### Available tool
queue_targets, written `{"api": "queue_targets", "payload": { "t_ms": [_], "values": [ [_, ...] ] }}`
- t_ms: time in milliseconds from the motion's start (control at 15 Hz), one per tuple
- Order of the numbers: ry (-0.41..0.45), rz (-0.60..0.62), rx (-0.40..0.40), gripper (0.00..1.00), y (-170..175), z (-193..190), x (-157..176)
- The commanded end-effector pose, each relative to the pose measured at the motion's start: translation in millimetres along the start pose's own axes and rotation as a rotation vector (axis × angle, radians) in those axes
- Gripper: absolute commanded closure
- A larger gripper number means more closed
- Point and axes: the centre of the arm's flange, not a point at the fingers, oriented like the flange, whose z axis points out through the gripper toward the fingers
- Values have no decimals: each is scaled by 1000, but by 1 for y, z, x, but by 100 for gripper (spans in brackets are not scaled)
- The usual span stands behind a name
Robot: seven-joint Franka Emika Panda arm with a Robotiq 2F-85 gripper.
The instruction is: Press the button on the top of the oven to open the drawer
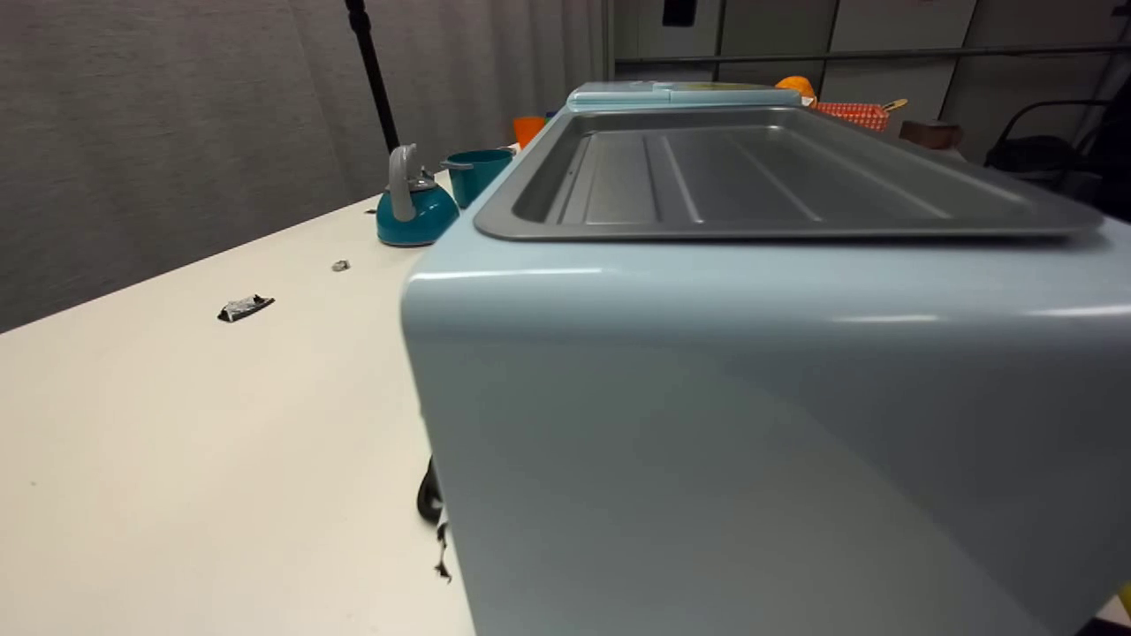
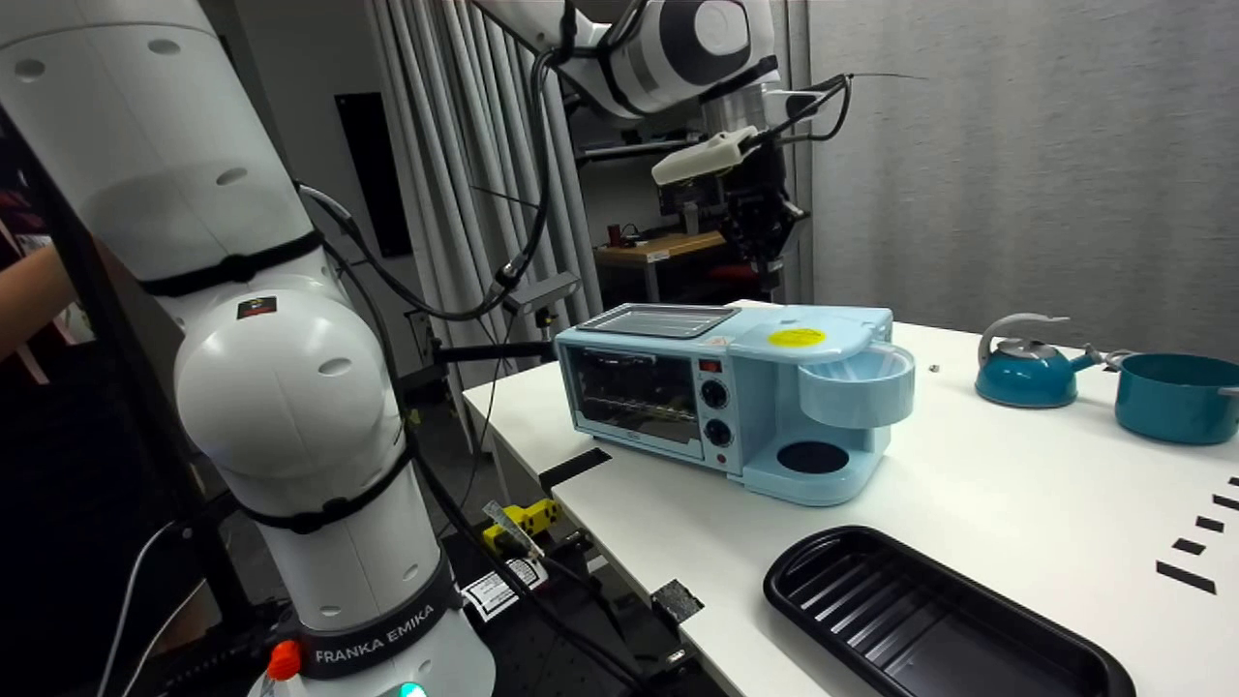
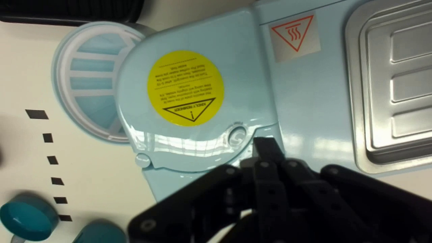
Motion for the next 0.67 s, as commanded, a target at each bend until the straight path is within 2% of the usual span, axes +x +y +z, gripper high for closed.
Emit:
{"api": "queue_targets", "payload": {
  "t_ms": [0,600],
  "values": [
    [25,56,-55,100,-8,-23,-15],
    [115,146,-183,100,-21,-39,-25]
  ]
}}
